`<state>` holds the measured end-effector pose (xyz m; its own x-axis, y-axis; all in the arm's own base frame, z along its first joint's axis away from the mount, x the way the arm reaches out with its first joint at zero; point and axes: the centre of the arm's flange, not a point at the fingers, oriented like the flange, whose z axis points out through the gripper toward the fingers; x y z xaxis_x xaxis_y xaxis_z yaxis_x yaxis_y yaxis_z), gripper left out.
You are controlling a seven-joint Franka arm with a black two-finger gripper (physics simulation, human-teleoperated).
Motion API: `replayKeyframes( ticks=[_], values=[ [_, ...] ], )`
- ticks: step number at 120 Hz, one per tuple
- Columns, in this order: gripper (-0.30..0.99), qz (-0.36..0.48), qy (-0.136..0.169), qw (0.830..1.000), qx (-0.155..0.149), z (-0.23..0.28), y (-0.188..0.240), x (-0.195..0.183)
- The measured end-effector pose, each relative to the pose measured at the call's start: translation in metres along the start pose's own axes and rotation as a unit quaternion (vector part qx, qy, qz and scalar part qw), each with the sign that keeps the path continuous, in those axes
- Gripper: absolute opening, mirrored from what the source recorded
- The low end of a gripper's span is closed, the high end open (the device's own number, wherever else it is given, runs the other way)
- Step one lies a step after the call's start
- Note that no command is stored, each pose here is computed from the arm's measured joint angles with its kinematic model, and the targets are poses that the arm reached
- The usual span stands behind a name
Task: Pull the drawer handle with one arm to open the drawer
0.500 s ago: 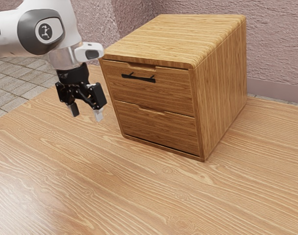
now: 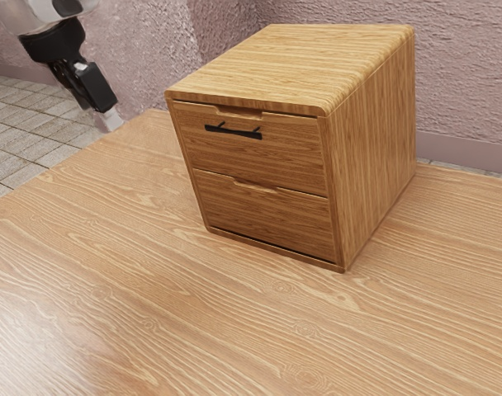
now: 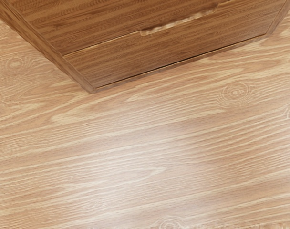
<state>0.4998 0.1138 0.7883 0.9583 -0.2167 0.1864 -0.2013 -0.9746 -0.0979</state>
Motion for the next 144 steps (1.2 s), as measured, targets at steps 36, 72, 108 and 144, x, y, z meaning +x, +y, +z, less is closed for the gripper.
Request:
replayKeyframes(
  ticks=[36, 72, 108, 144],
  values=[
    [0.69, 0.225, 0.001, 0.973, 0.047, -0.029, -0.003, -0.013],
    [0.69, 0.359, 0.003, 0.933, 0.026, -0.01, -0.026, -0.011],
    [0.69, 0.386, 0.011, 0.922, 0.005, -0.018, -0.025, -0.022],
    [0.69, 0.472, 0.031, 0.881, -0.013, -0.004, 0.063, 0.035]
  ],
)
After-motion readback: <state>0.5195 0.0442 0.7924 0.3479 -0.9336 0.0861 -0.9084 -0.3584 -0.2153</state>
